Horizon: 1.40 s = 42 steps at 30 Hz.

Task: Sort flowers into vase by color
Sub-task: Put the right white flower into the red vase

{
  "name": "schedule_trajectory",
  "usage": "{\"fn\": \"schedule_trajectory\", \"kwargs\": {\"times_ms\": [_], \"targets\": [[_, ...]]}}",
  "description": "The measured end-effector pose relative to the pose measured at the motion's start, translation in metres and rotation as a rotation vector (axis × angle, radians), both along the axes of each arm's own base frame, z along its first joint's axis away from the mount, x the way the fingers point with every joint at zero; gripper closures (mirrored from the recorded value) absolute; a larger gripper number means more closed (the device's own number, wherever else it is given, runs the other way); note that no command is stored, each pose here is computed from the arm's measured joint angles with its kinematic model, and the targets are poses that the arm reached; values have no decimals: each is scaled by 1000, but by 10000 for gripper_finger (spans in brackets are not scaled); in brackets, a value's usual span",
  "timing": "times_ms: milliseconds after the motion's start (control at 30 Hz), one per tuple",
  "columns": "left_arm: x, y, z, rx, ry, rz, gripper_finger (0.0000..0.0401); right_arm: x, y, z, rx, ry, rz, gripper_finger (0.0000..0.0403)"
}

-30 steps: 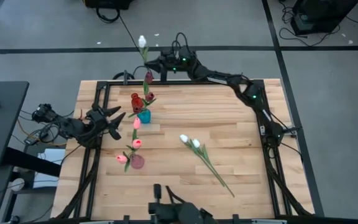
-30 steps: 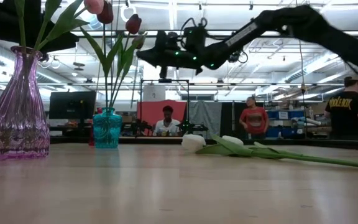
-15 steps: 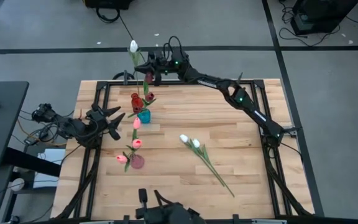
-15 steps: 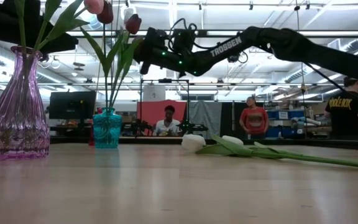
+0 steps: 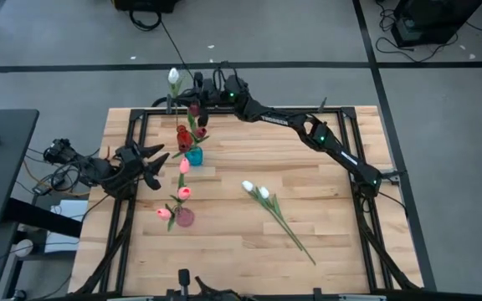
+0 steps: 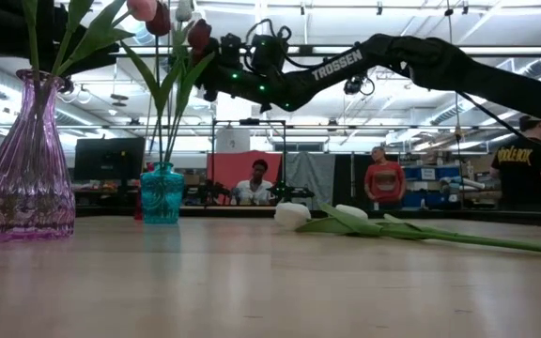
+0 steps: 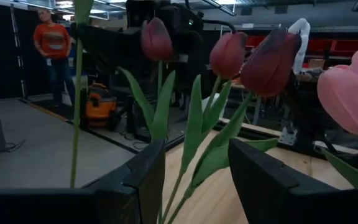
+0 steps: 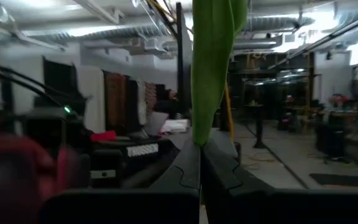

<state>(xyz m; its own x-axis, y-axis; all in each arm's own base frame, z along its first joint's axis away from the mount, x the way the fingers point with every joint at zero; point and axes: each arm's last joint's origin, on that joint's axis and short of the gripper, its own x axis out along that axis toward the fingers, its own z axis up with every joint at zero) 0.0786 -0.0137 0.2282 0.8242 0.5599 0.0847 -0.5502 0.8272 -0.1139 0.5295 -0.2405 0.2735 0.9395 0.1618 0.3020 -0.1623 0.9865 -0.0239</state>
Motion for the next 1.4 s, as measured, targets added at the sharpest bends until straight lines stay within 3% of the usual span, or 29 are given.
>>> {"fn": "schedule_trajectory", "kwargs": {"times_ms": [133, 300, 733, 867, 1133, 1400], "targets": [[0, 0, 0, -15, -8, -12, 219, 2, 3, -1, -53, -4, -32, 395], [0, -1, -1, -14, -7, -22, 219, -3, -8, -2, -35, 9, -31, 395], [1, 0, -3, -14, 11, -8, 219, -2, -15, -22, -16, 196, 15, 389], [0, 0, -3, -16, 12, 6, 219, -1, -14, -30, -5, 267, 34, 357], [0, 0, -4, -22, 11, 5, 219, -11, -25, -48, 36, 488, 46, 258], [1, 0, -5, -15, 25, 5, 219, -34, -23, -14, -44, 615, -13, 219]]}}
